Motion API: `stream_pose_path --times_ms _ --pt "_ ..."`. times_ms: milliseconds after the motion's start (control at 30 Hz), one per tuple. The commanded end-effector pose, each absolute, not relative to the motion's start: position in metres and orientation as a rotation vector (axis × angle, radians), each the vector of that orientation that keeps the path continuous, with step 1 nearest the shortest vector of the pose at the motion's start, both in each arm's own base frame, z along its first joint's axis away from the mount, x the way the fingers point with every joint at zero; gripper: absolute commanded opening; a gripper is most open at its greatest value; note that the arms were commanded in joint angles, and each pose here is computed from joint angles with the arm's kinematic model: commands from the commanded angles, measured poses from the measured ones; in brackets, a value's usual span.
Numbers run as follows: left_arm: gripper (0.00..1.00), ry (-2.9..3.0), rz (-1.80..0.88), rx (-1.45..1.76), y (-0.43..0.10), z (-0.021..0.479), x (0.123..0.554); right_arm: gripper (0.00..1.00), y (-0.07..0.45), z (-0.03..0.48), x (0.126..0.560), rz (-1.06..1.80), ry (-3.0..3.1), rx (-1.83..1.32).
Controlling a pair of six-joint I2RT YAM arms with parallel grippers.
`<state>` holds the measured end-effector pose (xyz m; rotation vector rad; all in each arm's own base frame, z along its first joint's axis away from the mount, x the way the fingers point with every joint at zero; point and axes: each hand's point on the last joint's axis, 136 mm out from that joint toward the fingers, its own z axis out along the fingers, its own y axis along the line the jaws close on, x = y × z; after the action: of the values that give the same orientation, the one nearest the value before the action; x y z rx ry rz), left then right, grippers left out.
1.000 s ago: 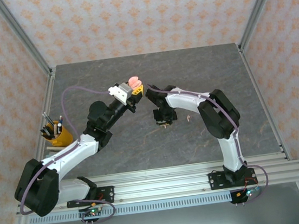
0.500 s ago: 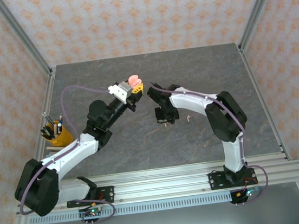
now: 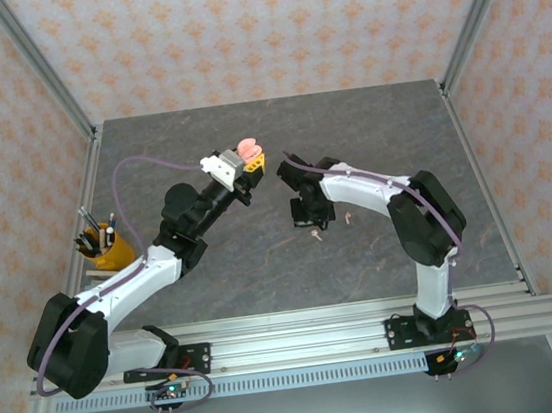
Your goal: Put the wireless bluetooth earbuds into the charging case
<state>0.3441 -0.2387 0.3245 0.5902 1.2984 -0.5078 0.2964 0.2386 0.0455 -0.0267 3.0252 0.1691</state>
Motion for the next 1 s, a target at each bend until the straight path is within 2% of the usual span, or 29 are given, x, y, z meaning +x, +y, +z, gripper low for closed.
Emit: stream_pose_path --times_ms 0,200,333,733,967 --pt "0.0 1.258 -0.503 0.554 -0.235 0.346 0.347 0.11 0.234 0.029 0.294 0.138 3.045 -0.028" --pt "0.0 1.256 -0.507 0.556 -0.235 0.346 0.347 0.12 0.229 0.029 0.289 0.127 3.046 -0.024" --pt "0.0 1.255 -0.509 0.556 -0.235 0.347 0.346 0.16 0.222 0.042 0.288 0.114 3.023 -0.002" --pt "0.0 1.261 -0.52 0.561 -0.234 0.346 0.341 0.45 0.154 0.044 0.238 -0.038 3.06 0.167" --pt "0.0 1.264 -0.528 0.559 -0.234 0.348 0.34 0.46 0.141 0.028 0.219 -0.045 3.098 0.195"
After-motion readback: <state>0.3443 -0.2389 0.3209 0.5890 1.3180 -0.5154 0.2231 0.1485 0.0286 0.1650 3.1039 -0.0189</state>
